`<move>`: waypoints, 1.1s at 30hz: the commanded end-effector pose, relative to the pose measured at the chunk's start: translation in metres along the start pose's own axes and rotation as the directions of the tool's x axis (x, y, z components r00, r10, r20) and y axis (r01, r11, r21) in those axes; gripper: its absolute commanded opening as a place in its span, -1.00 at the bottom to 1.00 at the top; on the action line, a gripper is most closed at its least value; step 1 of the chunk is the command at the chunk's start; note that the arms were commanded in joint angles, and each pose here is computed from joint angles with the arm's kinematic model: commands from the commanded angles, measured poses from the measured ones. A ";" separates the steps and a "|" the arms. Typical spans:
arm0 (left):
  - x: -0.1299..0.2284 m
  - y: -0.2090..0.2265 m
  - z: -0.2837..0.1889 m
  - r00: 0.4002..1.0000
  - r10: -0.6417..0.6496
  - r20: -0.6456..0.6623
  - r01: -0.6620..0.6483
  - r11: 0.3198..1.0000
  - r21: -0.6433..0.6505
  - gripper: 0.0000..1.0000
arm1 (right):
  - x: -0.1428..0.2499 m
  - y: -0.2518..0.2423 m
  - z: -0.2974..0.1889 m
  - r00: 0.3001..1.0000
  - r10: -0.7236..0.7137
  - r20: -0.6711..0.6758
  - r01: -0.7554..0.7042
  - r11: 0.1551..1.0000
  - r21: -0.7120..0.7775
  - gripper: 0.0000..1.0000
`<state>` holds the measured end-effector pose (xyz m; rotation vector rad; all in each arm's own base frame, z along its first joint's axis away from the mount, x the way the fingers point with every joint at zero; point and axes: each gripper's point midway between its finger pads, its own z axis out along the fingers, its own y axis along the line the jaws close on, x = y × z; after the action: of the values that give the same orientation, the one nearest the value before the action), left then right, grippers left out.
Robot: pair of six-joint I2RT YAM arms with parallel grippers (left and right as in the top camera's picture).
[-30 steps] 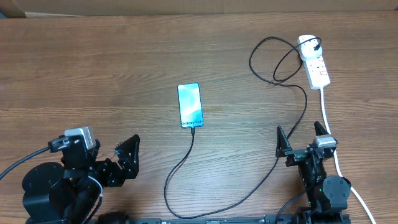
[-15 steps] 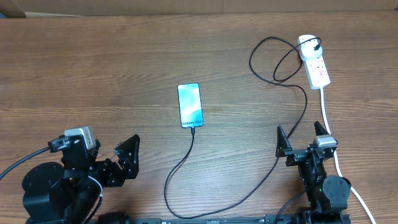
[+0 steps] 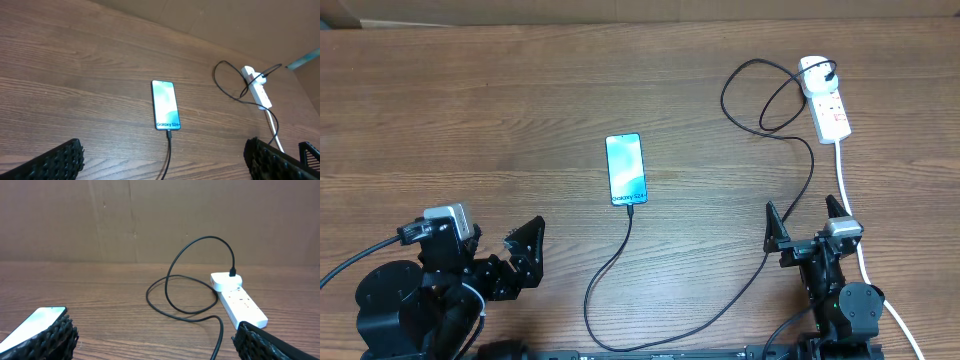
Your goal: Plug charger to phone and switch on socket
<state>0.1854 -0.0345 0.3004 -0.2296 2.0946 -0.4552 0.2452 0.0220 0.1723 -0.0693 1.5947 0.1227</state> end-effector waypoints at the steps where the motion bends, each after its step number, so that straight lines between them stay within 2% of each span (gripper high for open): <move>1: -0.001 0.001 0.000 1.000 -0.002 0.004 0.002 1.000 -0.007 0.99 | 0.001 -0.002 0.000 1.000 0.006 0.005 -0.006 1.000 0.012 1.00; 6: 0.020 0.008 -0.001 0.997 -0.033 -0.075 0.030 0.999 -0.036 0.99 | 0.001 -0.002 0.000 1.000 0.006 0.005 -0.006 1.000 0.012 1.00; 13: 0.028 0.014 -0.003 0.994 -0.043 -0.103 0.036 0.997 -0.070 0.99 | 0.001 -0.002 0.000 1.000 0.006 0.005 -0.006 1.000 0.012 1.00; 17: 0.031 0.014 -0.004 0.993 0.010 -0.114 -0.018 0.998 -0.063 0.99 | 0.001 -0.002 0.000 1.000 0.006 0.005 -0.006 1.000 0.012 1.00; 24: 0.033 0.005 -0.012 0.996 0.030 -0.083 -0.031 0.999 -0.018 0.99 | 0.001 -0.002 0.000 1.000 0.006 0.005 -0.006 1.000 0.012 1.00; 33: 0.045 0.005 -0.008 0.979 0.205 0.007 -0.205 0.978 0.032 0.99 | 0.001 -0.002 0.000 1.000 0.006 0.005 -0.006 1.000 0.012 1.00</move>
<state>0.1548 -0.0369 0.2757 -0.1136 2.1020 -0.3774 0.2452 0.0220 0.1729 -0.0691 1.5924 0.1235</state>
